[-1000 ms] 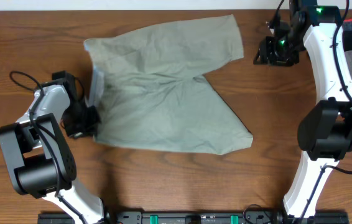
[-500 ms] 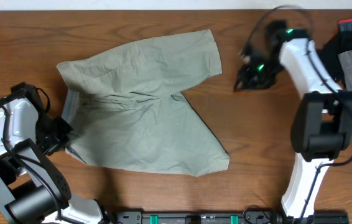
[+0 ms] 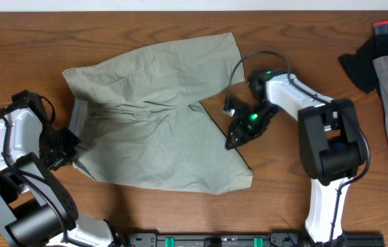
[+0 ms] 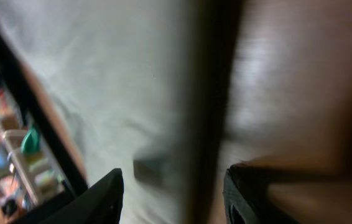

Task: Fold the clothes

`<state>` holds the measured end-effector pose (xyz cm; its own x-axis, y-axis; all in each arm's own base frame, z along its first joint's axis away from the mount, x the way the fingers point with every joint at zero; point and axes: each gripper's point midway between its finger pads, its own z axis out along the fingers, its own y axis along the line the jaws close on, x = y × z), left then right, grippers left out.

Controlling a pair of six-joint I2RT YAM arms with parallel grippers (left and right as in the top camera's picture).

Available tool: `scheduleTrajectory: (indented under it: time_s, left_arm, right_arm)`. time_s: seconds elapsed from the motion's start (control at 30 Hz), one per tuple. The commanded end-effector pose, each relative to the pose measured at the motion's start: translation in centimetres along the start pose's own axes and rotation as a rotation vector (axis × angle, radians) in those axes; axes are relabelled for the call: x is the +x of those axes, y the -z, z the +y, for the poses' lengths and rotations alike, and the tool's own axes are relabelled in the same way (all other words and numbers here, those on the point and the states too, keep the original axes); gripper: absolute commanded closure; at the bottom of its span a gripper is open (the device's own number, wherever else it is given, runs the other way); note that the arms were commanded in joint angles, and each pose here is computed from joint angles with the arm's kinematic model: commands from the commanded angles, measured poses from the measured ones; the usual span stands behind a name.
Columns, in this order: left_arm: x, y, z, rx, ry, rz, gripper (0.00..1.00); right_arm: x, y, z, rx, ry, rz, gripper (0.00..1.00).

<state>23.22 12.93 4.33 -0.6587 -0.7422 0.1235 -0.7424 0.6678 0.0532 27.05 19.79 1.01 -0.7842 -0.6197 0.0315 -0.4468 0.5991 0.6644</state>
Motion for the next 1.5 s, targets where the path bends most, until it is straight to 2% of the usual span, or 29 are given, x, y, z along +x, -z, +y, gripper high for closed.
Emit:
scheduleTrajectory:
  time_s: [0.0,0.03,0.07,0.13,0.17,0.27,0.4,0.5,0.6,0.73,0.8,0.83,0.97,1.07,1.17,1.23,1.37,1.47]
  left_arm:
    - [0.1,0.0,0.1,-0.001,0.002,-0.002,0.94]
    - [0.0,0.0,0.0,0.000,0.002,-0.003,0.94]
    - [0.0,0.0,0.0,0.000,0.002,-0.005,0.94]
    - [0.0,0.0,0.0,0.001,0.002,-0.006,0.94]
    - [0.0,0.0,0.0,0.000,0.002,-0.006,0.94]
    - [0.0,0.0,0.0,0.001,0.002,-0.006,0.94]
    - [0.0,0.0,0.0,0.000,-0.003,-0.006,0.94]
    - [0.0,0.0,0.0,0.000,-0.009,-0.006,0.94]
    - [0.0,0.0,0.0,0.001,-0.009,-0.006,0.94]
    - [0.0,0.0,0.0,0.001,-0.009,-0.006,0.94]
    - [-0.1,0.0,0.0,0.001,-0.009,-0.007,0.94]
    - [-0.1,0.0,0.0,0.002,-0.009,-0.009,0.94]
    - [-0.1,0.0,0.0,0.002,-0.012,-0.009,0.94]
    - [-0.1,0.0,0.0,0.001,-0.017,-0.010,0.94]
    - [-0.2,0.0,0.0,0.003,-0.017,-0.012,0.94]
    - [-0.3,0.0,0.0,0.003,-0.017,-0.015,0.94]
    - [-0.3,0.0,-0.1,0.004,-0.017,-0.017,0.94]
    - [-0.4,0.0,-0.1,0.005,-0.017,-0.020,0.94]
  right_arm:
    - [-0.1,-1.4,2.8,-0.083,0.174,0.004,0.50]
    - [-0.1,-1.6,3.1,-0.083,0.181,0.010,0.56]
    - [-0.1,-1.7,3.2,-0.082,0.187,0.013,0.71]
    - [-0.4,-1.6,3.3,-0.074,0.182,0.012,0.92]
    - [-0.6,-1.4,3.1,-0.058,0.167,0.012,0.98]
    - [-1.4,0.6,1.2,0.077,0.053,0.006,0.98]
    - [-2.3,7.2,-2.7,0.489,-0.115,-0.033,0.98]
    - [-3.2,12.6,-2.8,0.718,-0.135,-0.122,0.99]
    - [-4.6,14.4,-0.1,0.729,-0.071,-0.213,0.98]
    - [-4.7,12.2,2.0,0.689,-0.013,-0.171,0.98]
    - [-4.4,10.4,2.3,0.679,0.005,-0.125,0.96]
    - [-4.1,9.4,2.4,0.675,0.013,-0.098,0.91]
    - [-2.8,6.1,1.7,0.664,0.039,0.012,0.62]
    - [-2.1,5.8,0.7,0.684,0.019,0.038,0.60]
    - [-2.5,6.9,-0.5,0.656,-0.048,-0.026,0.57]
    - [-3.0,7.7,-1.2,0.592,-0.086,-0.083,0.48]
    - [-3.7,9.1,-2.0,0.427,-0.153,-0.196,0.38]
    - [-4.0,10.0,-2.9,0.352,-0.187,-0.258,0.38]
